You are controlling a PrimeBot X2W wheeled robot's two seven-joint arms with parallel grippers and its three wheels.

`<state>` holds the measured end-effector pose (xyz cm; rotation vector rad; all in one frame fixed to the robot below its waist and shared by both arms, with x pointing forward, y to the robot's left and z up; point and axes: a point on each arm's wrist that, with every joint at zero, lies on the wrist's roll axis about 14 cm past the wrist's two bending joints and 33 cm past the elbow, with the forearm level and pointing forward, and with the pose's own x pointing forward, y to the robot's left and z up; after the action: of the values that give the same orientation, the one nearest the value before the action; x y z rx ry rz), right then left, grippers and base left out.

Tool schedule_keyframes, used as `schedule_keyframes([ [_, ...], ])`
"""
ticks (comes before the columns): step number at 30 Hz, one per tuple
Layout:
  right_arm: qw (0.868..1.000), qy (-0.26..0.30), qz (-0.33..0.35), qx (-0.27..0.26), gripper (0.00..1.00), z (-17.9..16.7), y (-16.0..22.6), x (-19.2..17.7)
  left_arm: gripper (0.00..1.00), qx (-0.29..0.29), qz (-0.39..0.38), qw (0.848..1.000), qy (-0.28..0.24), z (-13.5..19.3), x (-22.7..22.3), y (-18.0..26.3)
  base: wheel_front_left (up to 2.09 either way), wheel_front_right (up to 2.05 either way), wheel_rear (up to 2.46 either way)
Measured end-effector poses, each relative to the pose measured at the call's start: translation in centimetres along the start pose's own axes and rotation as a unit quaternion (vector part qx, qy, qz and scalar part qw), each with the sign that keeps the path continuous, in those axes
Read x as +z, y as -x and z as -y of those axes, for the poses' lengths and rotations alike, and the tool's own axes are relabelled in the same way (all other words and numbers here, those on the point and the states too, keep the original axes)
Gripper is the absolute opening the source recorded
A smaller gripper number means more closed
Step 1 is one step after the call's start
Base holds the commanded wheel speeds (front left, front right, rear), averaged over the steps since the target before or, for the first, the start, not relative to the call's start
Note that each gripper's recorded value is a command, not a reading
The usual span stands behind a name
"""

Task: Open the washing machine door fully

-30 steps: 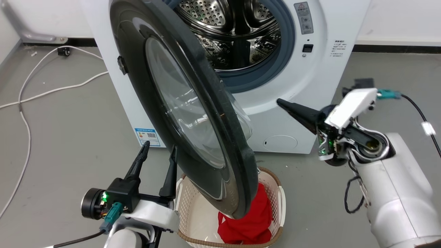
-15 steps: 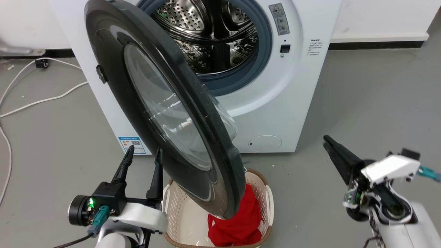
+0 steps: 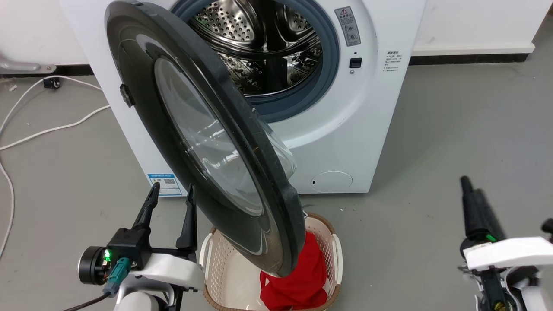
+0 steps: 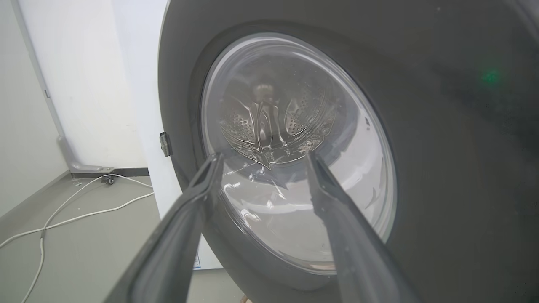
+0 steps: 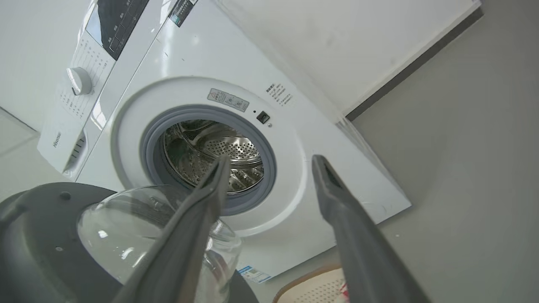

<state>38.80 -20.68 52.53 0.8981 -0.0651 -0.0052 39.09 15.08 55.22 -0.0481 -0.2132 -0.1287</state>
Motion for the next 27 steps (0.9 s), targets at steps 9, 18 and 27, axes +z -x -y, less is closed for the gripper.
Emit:
schedule_keyframes([
  [9, 0.906, 0.391, 0.142, 0.075, 1.0, -5.5, 0.7, 6.2, 1.0, 0.007, 0.002, 1.0, -0.003, -0.5, 0.1, -0.1, 0.0, 0.0, 0.0],
  [18, 0.871, 0.478, 0.078, 0.088, 1.0, -5.9, 2.9, 2.1, 1.0, 0.011, 0.006, 1.0, -0.008, -0.8, 0.4, 0.0, 0.0, 0.0, 0.0],
  [27, 0.899, 0.431, 0.044, 0.069, 1.0, -3.4, 3.2, 0.2, 1.0, 0.005, 0.008, 1.0, -0.012, -0.5, 0.6, 0.0, 0.0, 0.0, 0.0],
])
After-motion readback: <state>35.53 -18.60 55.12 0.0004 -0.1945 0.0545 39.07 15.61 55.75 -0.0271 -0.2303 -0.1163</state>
